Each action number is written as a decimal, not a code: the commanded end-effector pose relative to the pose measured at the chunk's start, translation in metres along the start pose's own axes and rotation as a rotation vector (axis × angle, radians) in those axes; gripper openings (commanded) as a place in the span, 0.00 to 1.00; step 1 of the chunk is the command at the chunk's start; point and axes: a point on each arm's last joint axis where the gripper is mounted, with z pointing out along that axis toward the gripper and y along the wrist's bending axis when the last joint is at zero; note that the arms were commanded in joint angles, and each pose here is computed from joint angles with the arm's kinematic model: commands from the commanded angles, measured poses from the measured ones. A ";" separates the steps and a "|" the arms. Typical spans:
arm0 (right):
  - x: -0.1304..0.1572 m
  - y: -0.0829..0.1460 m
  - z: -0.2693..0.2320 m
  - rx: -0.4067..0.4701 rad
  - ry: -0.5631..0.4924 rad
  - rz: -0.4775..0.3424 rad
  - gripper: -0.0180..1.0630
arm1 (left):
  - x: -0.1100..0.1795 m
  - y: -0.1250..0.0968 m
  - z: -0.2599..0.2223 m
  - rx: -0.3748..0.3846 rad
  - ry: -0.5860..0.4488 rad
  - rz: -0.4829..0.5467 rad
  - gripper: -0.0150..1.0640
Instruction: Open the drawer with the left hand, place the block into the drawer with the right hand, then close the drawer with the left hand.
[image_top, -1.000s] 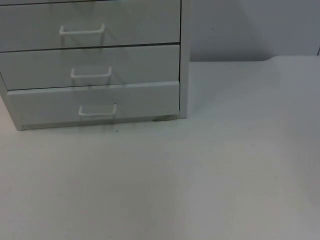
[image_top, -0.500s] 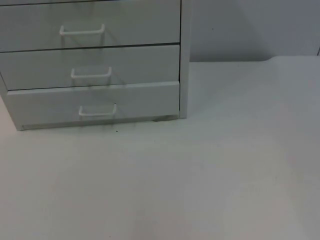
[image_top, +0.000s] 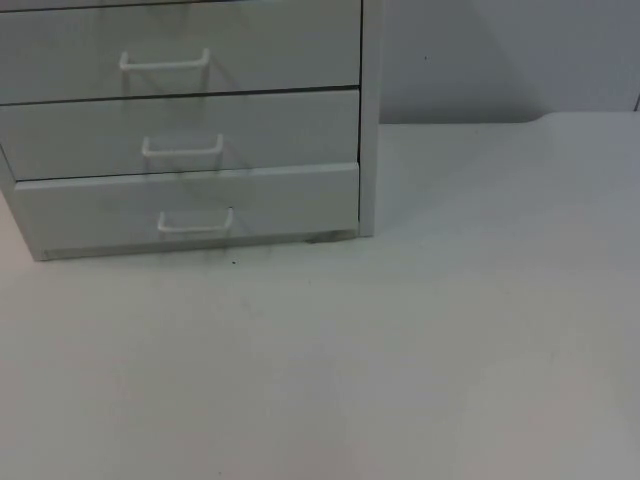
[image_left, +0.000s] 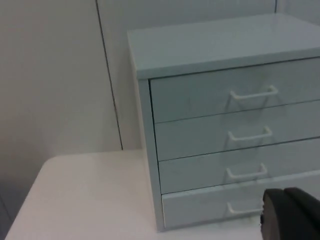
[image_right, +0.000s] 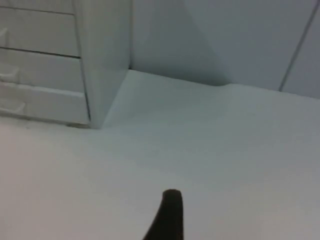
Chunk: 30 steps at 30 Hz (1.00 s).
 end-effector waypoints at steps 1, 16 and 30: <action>0.008 -0.004 -0.005 0.064 0.014 0.036 0.69 | 0.005 0.000 -0.001 0.019 0.038 -0.005 0.01; 0.066 -0.001 -0.004 0.106 0.077 0.075 0.69 | 0.042 0.004 0.028 0.023 0.202 -0.051 0.01; 0.069 -0.006 -0.003 0.161 0.094 0.136 0.69 | 0.049 0.005 0.031 0.028 0.244 -0.058 0.01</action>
